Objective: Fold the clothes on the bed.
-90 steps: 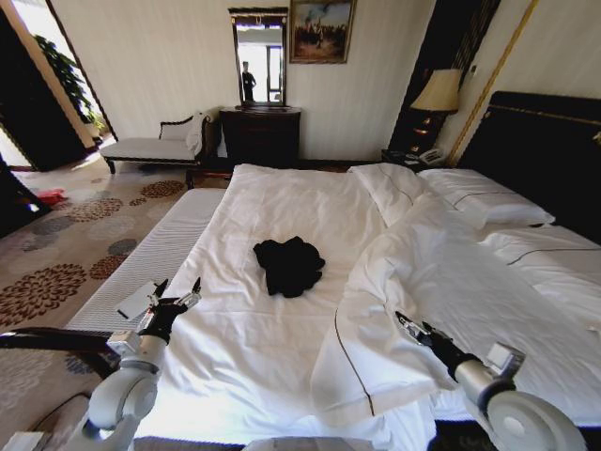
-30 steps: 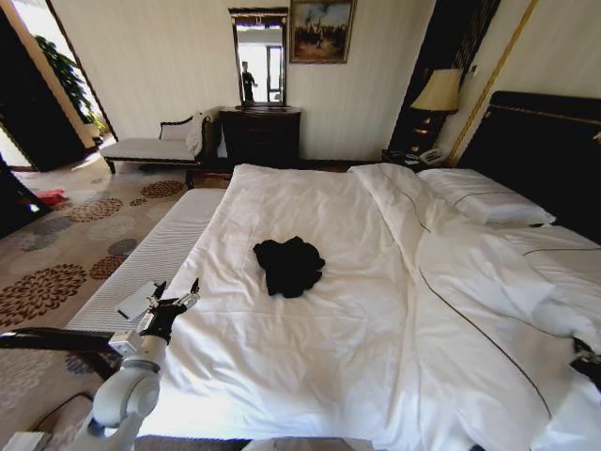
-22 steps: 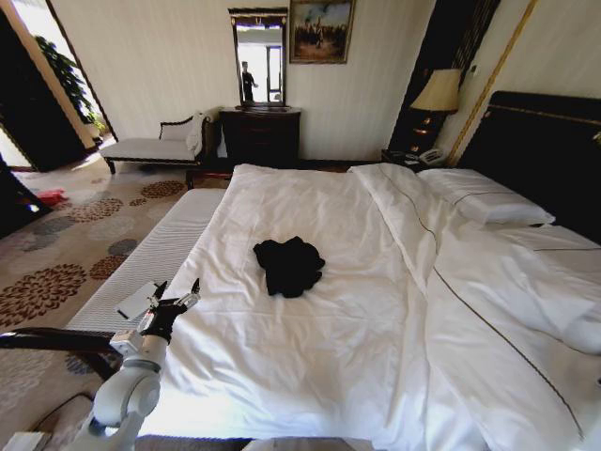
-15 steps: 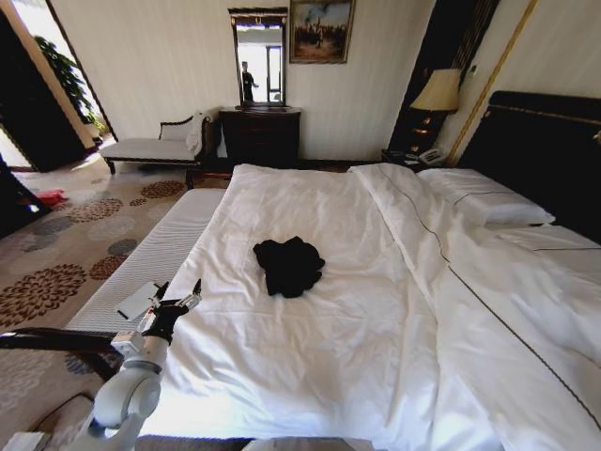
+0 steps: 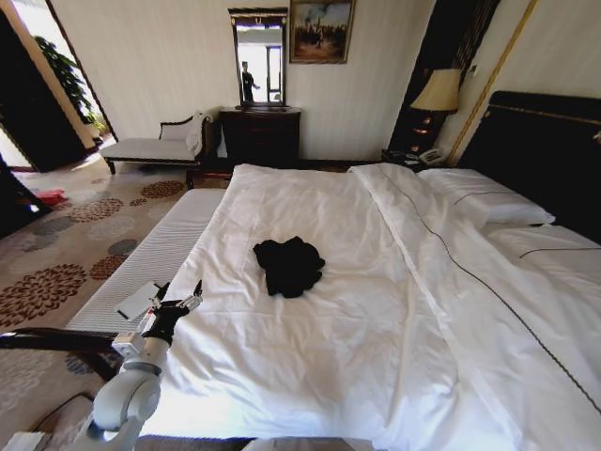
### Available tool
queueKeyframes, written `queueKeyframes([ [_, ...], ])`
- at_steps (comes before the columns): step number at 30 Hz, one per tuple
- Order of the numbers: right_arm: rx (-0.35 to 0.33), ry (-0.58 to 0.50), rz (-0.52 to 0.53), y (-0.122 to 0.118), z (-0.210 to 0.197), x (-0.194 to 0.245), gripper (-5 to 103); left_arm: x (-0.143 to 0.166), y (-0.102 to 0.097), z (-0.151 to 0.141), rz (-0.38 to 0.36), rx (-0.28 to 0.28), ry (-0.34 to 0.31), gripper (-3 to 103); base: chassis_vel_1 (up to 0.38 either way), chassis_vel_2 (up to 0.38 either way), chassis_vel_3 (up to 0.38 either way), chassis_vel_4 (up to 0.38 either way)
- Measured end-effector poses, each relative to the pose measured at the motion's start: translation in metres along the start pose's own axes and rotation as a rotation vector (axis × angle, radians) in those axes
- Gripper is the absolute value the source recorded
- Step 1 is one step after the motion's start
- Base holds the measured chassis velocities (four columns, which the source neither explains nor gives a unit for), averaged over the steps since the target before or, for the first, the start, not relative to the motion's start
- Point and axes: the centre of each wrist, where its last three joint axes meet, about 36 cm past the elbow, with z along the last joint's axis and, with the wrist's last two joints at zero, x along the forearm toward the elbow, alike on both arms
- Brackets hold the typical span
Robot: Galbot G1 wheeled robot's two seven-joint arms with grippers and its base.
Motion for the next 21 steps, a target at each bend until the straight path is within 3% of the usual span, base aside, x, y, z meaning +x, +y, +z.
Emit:
queueKeyframes([
  [13,0.1,-0.009,0.098,-0.022,0.043,-0.035,2,0.002,-0.002,-0.003,-0.003,-0.005,-0.002,100,0.0,0.0,0.0,0.0],
  [21,0.123,0.088,0.158,-0.039,0.086,-0.02,2,0.004,-0.003,-0.002,-0.003,-0.004,0.002,100,0.0,0.0,0.0,0.0],
])
